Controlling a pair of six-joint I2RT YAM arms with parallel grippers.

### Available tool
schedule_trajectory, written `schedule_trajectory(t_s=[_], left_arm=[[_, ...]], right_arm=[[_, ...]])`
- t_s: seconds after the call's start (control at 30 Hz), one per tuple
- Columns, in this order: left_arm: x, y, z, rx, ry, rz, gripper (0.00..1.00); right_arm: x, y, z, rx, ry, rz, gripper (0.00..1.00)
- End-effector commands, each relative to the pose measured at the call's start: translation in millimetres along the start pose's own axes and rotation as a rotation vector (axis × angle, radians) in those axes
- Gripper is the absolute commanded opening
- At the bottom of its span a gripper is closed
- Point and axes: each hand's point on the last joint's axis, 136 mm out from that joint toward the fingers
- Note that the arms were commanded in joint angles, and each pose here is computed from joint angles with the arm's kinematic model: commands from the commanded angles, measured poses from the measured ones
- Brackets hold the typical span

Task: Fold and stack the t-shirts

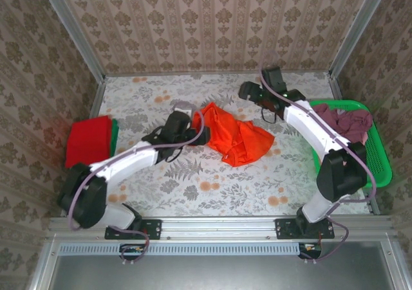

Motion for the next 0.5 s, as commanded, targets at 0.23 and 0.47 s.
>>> schedule_trajectory(t_s=[0.23,0.47], left_arm=[[-49,-43,43,0.109,0.345,0.235,0.93],[-61,-40,52,0.161,0.373,0.234,0.0]], right_arm=[[14,-77,10,-0.11,-0.006,0.124,0.89],[7,-78,11,-0.05,0.032,0.131,0.89]])
Point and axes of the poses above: each hand's point on the last joint's axis, 136 mm out from that joint toward the fingers, its own x axis back along the fingers, its own y axis along the line the jaws close on, z = x × y, and after that the axes turned 10 degrees about -x, right-handed
